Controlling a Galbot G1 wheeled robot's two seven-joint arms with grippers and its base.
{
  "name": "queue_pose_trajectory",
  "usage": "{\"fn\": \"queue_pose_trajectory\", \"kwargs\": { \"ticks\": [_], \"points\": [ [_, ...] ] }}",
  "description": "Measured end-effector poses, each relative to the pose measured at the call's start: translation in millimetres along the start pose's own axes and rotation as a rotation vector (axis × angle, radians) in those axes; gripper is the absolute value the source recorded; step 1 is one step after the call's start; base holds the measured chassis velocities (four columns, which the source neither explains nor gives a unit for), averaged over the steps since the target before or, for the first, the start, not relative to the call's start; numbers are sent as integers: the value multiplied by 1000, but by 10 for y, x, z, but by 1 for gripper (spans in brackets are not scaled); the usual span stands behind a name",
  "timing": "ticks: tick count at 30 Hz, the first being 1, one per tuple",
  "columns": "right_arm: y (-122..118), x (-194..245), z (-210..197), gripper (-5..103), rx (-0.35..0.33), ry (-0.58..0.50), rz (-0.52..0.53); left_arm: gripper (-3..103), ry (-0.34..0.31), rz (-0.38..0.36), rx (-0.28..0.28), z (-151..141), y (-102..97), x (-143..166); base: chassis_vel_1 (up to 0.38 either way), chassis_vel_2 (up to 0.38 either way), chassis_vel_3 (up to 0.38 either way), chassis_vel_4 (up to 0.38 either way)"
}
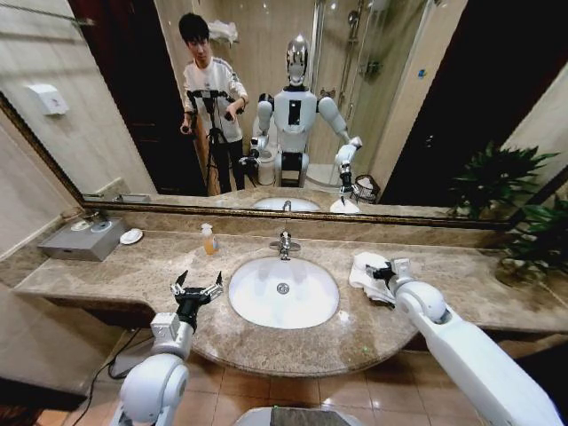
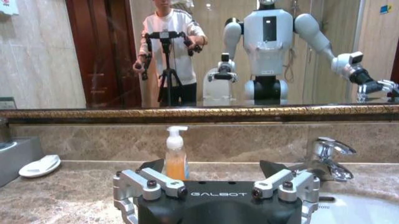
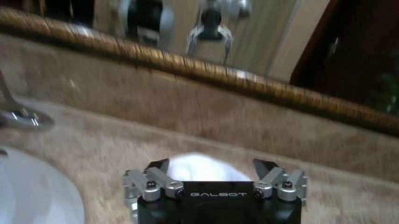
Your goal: Pick up the towel from the sink counter and wipe the mirror surface.
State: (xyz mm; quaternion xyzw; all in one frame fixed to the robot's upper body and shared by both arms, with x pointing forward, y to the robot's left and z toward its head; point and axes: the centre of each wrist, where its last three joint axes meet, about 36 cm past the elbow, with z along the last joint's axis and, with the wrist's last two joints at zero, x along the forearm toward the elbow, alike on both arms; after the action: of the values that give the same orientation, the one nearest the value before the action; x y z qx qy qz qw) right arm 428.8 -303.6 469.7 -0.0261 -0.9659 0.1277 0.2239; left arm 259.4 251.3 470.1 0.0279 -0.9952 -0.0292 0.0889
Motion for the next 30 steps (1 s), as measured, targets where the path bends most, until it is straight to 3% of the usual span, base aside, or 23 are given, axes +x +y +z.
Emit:
{"fn": "queue_pose_trajectory", "kwargs": {
  "ticks": [2, 4, 5, 8, 12, 25, 30],
  "points": [
    [25, 41, 22, 90, -8, -34, 1, 100, 0, 0, 0, 0, 0, 0, 0, 0, 0, 0],
    [83, 166, 129, 100, -68, -152, -13, 100, 0, 0, 0, 0, 0, 0, 0, 0, 0, 0],
    [83, 166, 129, 100, -68, -152, -13, 100, 0, 0, 0, 0, 0, 0, 0, 0, 0, 0],
    [174, 339, 341, 100, -151, -285, -15, 100, 0, 0, 0, 0, 0, 0, 0, 0, 0, 0],
    [269, 574, 500, 100, -193, -351, -49, 100, 0, 0, 0, 0, 0, 0, 0, 0, 0, 0],
    [416, 999, 900, 100, -247, -376, -94, 100, 0, 0, 0, 0, 0, 0, 0, 0, 0, 0],
    [454, 1138, 845, 100, -255, -378, -134, 100, 0, 0, 0, 0, 0, 0, 0, 0, 0, 0]
  ]
}}
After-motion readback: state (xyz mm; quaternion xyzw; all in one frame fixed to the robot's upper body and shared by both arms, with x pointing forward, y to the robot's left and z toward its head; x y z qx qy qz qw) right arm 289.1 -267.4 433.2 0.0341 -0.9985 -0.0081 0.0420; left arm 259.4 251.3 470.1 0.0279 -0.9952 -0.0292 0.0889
